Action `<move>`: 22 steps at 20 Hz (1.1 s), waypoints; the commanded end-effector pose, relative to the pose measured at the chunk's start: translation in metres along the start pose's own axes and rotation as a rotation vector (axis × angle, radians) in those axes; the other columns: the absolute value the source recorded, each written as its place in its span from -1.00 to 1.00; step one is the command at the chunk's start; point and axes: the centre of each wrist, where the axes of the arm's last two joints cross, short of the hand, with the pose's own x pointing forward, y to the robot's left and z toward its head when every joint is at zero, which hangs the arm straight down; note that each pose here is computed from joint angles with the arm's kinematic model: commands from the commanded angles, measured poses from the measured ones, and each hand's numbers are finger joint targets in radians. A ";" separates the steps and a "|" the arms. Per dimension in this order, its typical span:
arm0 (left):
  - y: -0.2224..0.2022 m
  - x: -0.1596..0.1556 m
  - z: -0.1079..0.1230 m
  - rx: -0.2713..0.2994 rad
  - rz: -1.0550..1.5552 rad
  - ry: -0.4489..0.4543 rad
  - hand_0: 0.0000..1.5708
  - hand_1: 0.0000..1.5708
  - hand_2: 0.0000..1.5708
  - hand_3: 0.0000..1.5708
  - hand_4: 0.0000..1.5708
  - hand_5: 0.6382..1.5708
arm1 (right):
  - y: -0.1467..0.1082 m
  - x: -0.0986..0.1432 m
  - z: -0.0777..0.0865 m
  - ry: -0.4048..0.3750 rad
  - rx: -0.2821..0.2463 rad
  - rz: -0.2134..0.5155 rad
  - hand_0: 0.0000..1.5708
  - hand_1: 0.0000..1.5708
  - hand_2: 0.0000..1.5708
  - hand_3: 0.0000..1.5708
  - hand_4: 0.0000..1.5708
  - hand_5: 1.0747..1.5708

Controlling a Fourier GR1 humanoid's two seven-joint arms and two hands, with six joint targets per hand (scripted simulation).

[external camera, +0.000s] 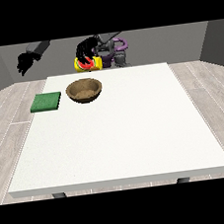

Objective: Pick the cup and pour the ball into the bowl, then pick the bowl and place it on the pad

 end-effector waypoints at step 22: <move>0.010 -0.042 0.011 0.074 0.599 0.329 -0.38 -0.38 1.00 1.00 0.21 0.99 | -0.002 -0.023 0.021 0.059 -0.086 -0.035 -1.00 -1.00 -0.73 -0.68 -0.04 0.94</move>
